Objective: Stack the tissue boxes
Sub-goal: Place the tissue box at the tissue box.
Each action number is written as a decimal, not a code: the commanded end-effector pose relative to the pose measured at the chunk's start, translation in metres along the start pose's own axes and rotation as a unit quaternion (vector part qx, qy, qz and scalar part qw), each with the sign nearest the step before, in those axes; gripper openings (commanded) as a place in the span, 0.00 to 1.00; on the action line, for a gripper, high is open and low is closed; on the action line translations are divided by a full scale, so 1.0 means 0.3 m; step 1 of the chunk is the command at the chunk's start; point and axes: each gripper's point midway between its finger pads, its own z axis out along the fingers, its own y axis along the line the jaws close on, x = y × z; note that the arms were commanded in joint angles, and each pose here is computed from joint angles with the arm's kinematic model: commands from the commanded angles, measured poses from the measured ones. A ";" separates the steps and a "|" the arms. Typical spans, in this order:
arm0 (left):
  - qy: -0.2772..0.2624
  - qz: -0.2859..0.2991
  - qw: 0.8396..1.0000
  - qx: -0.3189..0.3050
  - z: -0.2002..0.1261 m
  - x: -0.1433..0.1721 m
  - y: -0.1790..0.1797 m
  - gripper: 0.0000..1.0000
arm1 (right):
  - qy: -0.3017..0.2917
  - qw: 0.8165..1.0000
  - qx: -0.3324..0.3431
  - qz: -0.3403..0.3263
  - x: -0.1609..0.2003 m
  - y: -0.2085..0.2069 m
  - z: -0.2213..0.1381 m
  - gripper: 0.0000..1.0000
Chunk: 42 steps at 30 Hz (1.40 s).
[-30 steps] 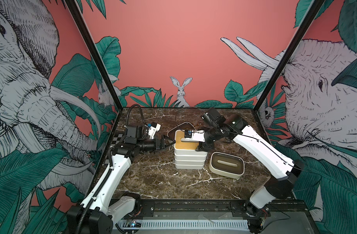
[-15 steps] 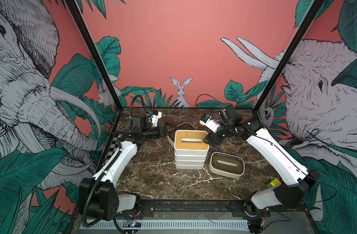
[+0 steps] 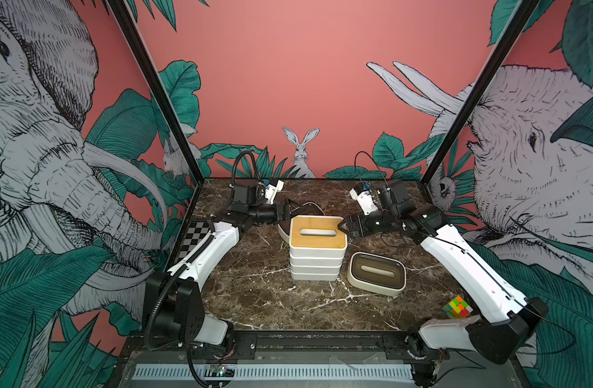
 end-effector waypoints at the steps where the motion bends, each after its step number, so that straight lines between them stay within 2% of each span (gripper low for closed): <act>1: -0.007 0.028 0.999 0.022 -0.027 -0.005 -0.073 0.95 | -0.016 0.999 -0.032 0.018 -0.035 0.032 0.011 0.81; 42: 0.015 0.011 0.999 0.030 -0.066 0.069 -0.107 0.95 | 0.001 0.998 -0.063 0.017 -0.026 0.057 0.046 0.80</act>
